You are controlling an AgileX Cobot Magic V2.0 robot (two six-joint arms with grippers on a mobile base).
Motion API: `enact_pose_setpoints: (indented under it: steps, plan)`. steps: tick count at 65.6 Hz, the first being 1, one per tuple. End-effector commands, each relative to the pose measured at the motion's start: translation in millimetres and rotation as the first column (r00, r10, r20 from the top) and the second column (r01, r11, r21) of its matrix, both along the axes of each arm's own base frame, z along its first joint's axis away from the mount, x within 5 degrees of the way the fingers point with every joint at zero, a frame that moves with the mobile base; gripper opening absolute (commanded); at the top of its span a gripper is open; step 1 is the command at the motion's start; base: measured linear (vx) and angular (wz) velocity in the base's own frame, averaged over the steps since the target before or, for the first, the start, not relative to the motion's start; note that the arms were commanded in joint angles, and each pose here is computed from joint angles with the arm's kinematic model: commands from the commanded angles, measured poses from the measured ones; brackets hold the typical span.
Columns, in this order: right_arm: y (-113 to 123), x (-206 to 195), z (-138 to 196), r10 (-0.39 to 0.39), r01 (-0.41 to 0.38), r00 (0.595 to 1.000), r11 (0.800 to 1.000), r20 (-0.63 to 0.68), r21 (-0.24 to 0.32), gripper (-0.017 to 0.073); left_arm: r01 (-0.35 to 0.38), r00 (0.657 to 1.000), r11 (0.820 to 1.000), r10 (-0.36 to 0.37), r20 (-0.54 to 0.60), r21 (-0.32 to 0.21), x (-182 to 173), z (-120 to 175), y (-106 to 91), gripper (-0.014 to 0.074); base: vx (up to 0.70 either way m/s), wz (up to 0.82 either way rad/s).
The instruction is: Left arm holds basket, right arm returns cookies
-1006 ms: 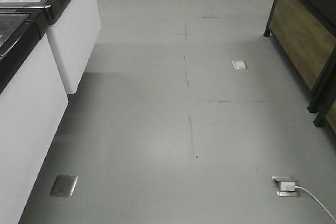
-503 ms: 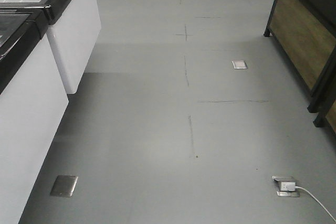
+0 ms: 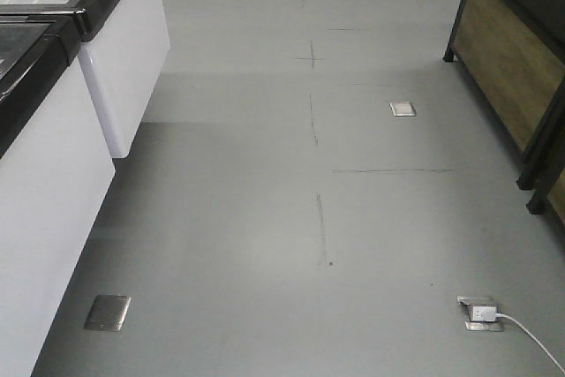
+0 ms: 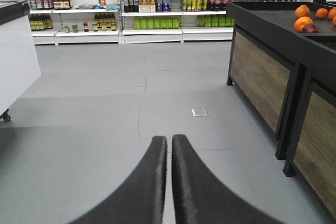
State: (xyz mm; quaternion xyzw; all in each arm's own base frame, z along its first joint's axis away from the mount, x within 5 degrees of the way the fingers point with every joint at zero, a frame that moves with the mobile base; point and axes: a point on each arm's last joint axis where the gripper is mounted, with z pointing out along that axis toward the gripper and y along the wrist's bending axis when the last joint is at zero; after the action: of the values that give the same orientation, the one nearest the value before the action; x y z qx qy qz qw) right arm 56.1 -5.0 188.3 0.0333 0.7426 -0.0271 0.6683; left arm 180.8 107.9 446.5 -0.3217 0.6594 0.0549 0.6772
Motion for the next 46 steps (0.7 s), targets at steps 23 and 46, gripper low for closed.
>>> enact_pose_setpoints:
  steps: [23,46]
  plan:
    - [0.2,0.2,1.1,0.003,-0.002,0.998,1.000,0.066,-0.015,-0.0009,-0.064,0.926,0.878,0.230,0.301,-0.475,0.2,-29.9,32.7,0.0472,0.00,0.00]
    - [0.2,0.2,1.1,0.003,-0.002,0.998,1.000,0.066,-0.015,-0.0009,0.085,0.799,0.804,0.298,0.523,-0.588,1.3,-66.7,37.6,0.0460,0.00,0.00]
